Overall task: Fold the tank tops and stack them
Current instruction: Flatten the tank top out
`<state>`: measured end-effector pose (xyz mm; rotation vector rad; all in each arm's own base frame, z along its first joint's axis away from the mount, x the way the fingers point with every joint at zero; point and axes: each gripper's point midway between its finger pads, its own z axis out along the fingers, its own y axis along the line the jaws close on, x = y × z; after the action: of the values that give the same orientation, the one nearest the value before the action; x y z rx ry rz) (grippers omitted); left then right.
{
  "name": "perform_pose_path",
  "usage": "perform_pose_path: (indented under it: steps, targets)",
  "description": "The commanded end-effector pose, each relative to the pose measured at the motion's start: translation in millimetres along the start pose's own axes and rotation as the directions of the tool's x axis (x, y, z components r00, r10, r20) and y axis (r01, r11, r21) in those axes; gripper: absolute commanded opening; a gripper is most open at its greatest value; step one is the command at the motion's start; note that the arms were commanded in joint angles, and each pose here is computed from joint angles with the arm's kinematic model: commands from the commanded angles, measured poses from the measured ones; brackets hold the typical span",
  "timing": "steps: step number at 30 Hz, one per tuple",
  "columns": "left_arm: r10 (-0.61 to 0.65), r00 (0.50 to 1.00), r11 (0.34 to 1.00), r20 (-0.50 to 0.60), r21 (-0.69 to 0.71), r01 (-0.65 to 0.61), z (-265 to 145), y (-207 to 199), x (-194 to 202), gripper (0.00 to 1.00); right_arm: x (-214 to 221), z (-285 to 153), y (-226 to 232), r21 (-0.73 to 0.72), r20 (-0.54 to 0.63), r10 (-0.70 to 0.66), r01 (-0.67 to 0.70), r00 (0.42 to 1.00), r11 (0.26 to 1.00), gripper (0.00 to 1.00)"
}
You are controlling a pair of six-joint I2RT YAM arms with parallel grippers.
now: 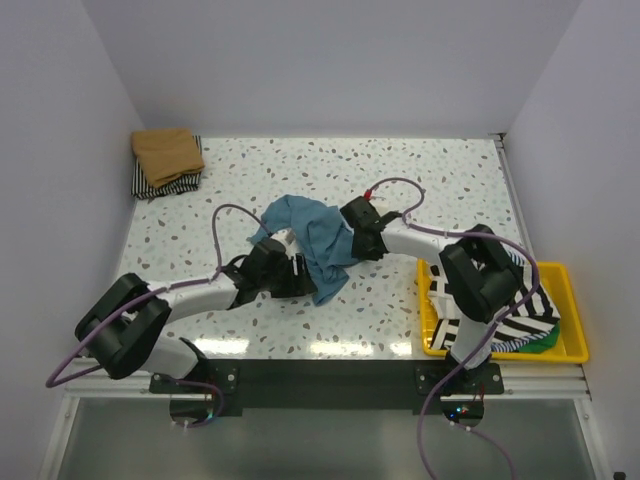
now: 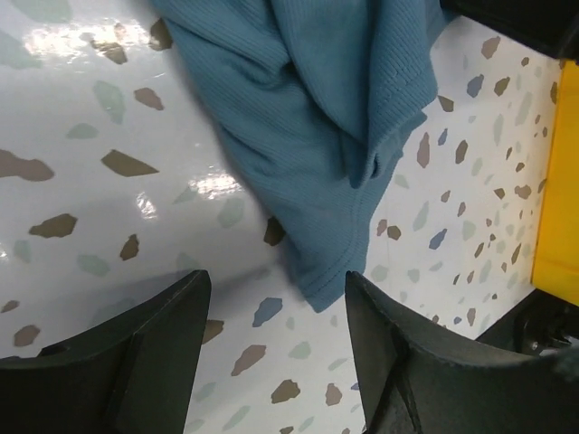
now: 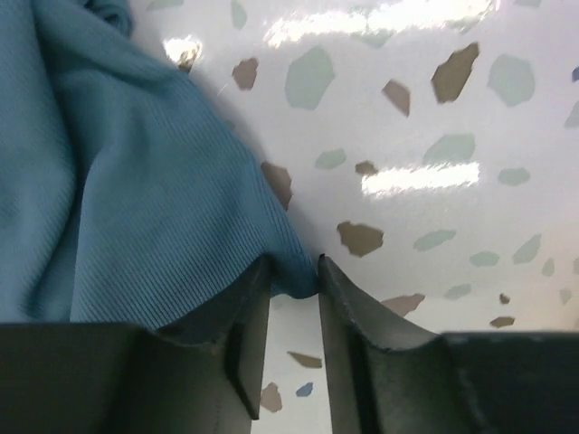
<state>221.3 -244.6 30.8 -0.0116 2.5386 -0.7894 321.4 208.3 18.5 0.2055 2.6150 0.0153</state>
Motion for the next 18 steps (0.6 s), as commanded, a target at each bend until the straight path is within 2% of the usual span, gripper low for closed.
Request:
perform_pose_path:
  steps: [1, 2, 3, 4, 8, 12, 16, 18]
  targets:
    - [-0.030, 0.999, 0.999, 0.019, 0.030, 0.030, 10, -13, -3, 0.66, -19, 14, -8, 0.020, 0.037, 0.049, -0.050, 0.998, 0.999, 0.25]
    - [-0.029, 0.999, 0.999, 0.023, 0.033, 0.029, 11, -15, -5, 0.66, -20, 14, -11, 0.023, 0.032, 0.053, -0.054, 0.998, 0.998, 0.18]
    - [-0.025, 1.000, 0.999, 0.019, 0.039, 0.024, 12, -19, -3, 0.66, -23, 15, -18, 0.039, 0.035, 0.065, -0.066, 0.997, 0.997, 0.06]
    - [-0.019, 1.000, 0.999, 0.014, 0.045, 0.019, 15, -23, -2, 0.66, -25, 10, -28, 0.066, 0.047, 0.075, -0.078, 0.996, 0.995, 0.00]
    - [-0.021, 1.000, 0.999, -0.010, 0.031, 0.022, 25, -26, 6, 0.65, -35, -3, -44, 0.109, 0.083, 0.088, -0.097, 0.993, 0.989, 0.00]
    - [-0.028, 0.999, 0.999, -0.038, -0.029, 0.026, 31, -19, 21, 0.56, -45, -23, -55, 0.139, 0.125, 0.080, -0.098, 0.989, 0.985, 0.00]
    - [-0.042, 0.999, 0.995, -0.029, -0.087, 0.040, 30, -10, 26, 0.52, -53, -36, -58, 0.136, 0.153, 0.081, -0.103, 0.985, 0.985, 0.00]
    - [-0.040, 0.999, 0.995, -0.036, -0.094, 0.037, 31, -8, 29, 0.43, -54, -39, -58, 0.131, 0.154, 0.079, -0.100, 0.985, 0.986, 0.00]
